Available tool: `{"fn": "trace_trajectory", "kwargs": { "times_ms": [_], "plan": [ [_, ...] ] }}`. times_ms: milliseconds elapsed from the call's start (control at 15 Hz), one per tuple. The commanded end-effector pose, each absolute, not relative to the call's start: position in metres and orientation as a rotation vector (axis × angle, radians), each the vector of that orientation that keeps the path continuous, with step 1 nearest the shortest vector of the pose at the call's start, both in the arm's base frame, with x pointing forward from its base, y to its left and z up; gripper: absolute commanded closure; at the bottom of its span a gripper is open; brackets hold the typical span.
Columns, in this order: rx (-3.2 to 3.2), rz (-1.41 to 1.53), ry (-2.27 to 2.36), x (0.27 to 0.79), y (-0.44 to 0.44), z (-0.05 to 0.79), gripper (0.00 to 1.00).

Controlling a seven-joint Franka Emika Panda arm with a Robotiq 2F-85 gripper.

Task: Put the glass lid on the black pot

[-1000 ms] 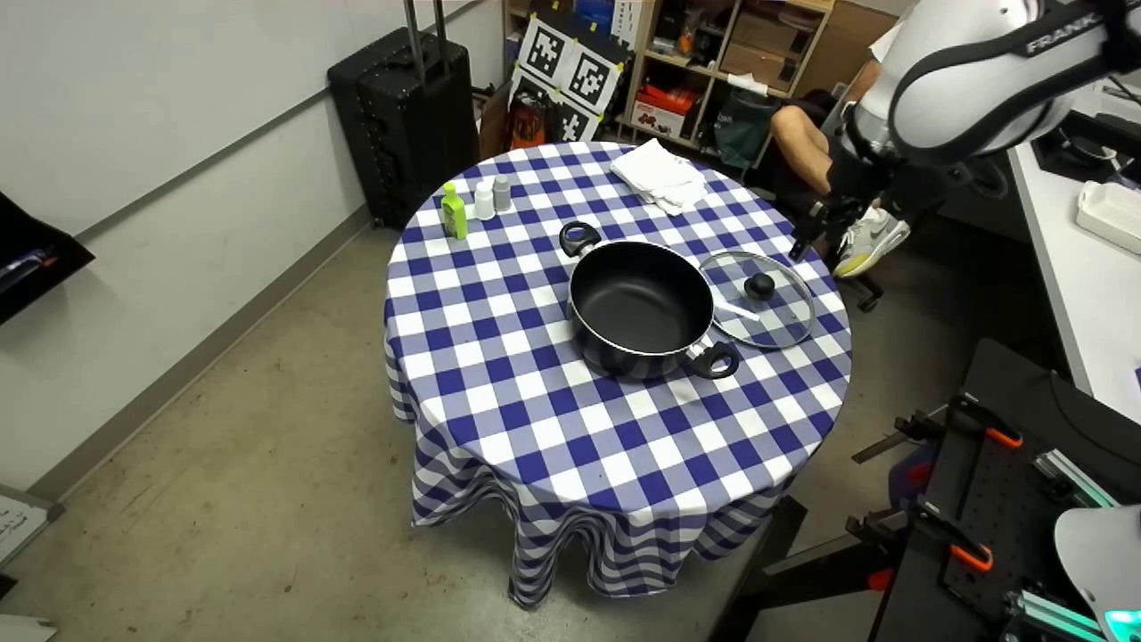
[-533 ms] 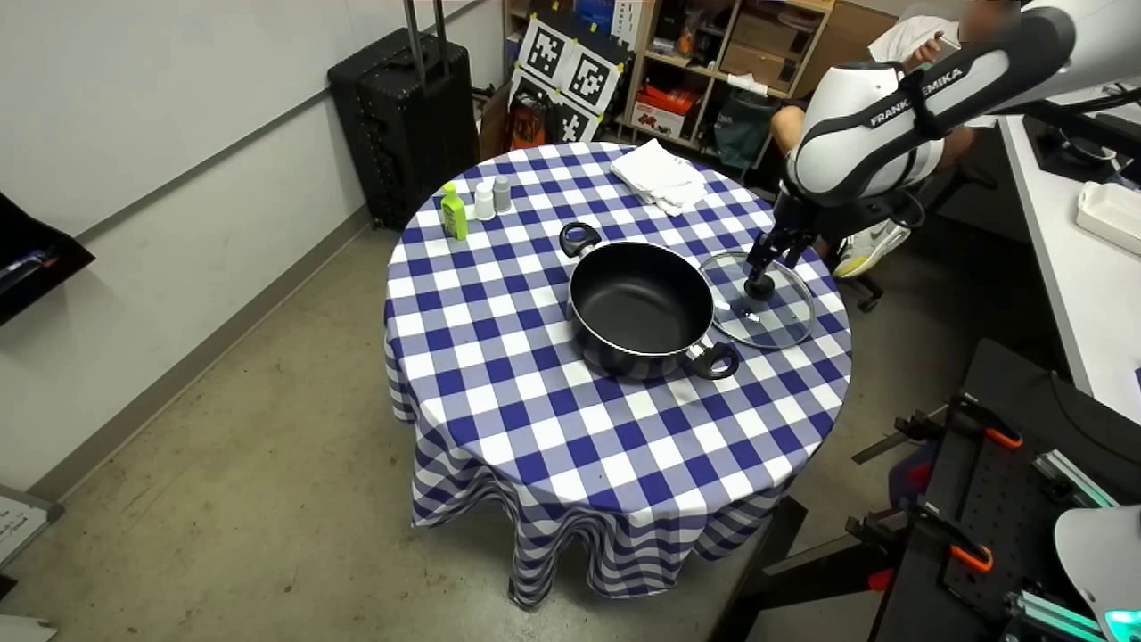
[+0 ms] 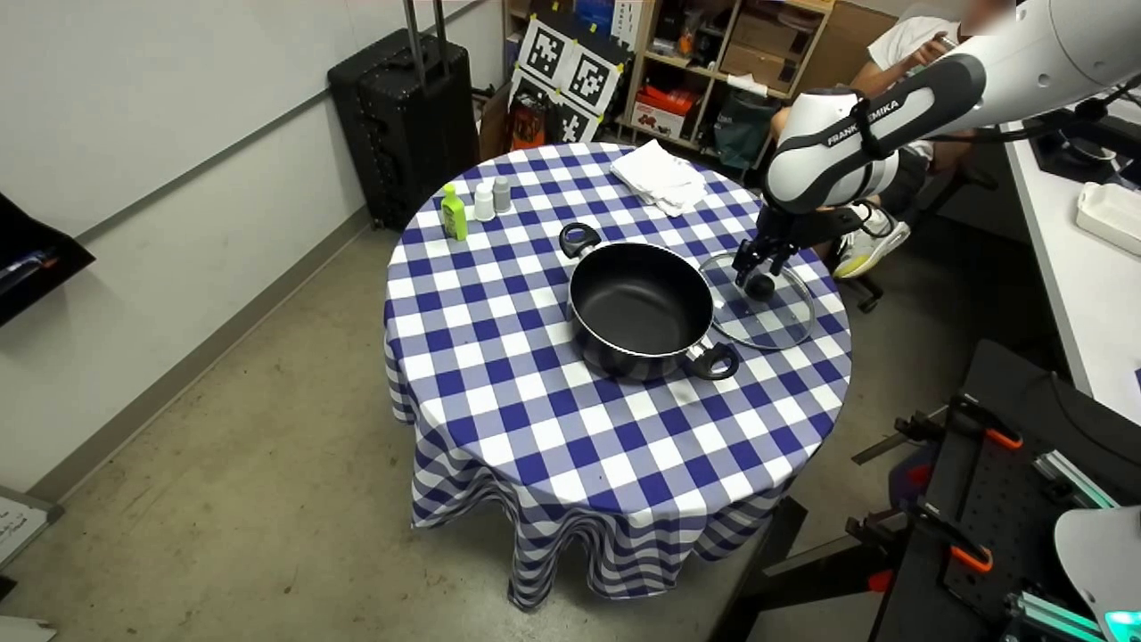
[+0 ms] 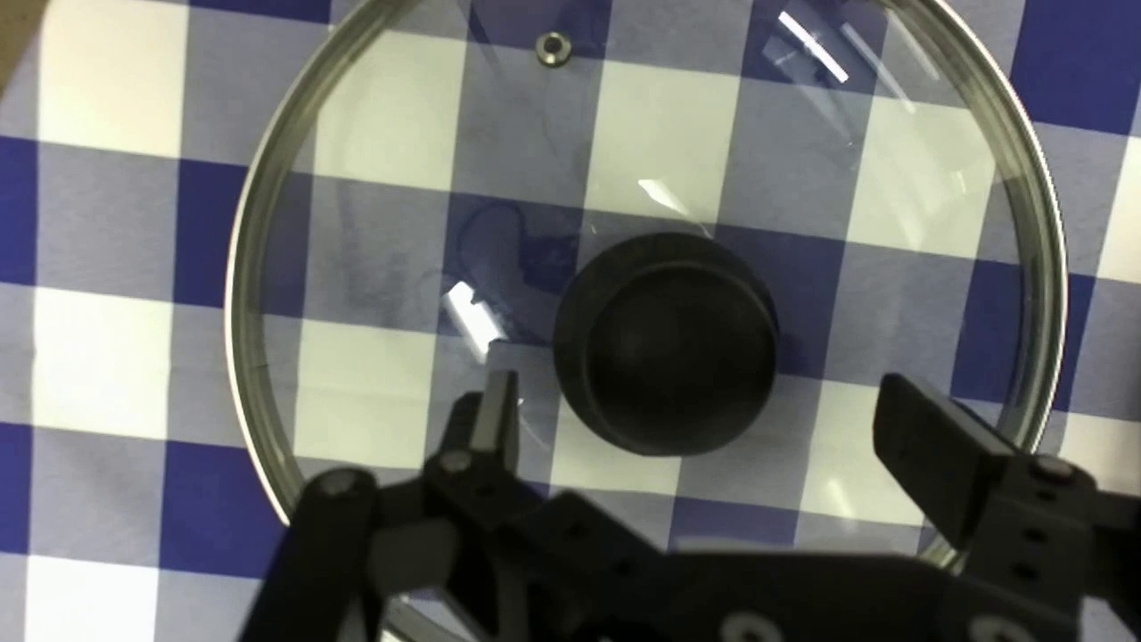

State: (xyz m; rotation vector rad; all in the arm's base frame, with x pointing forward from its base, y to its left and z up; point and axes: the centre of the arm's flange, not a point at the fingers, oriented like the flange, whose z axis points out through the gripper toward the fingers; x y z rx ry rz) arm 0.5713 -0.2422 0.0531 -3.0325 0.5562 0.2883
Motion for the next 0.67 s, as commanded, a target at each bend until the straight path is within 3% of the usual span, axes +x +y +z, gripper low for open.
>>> {"fn": "trace_trajectory", "kwargs": {
  "times_ms": [0, 467, 533, 600],
  "plan": [
    [-3.014, 0.353, 0.521, 0.5858, -0.2479, 0.0395, 0.0],
    [-2.993, 0.446, 0.521, 0.5784, -0.2451, 0.0355, 0.0],
    [-2.993, 0.449, 0.521, 0.5786, -0.2452, 0.0362, 0.19],
    [-2.993, 0.451, 0.52, 0.5789, -0.2454, 0.0367, 0.26]
  ]
}}
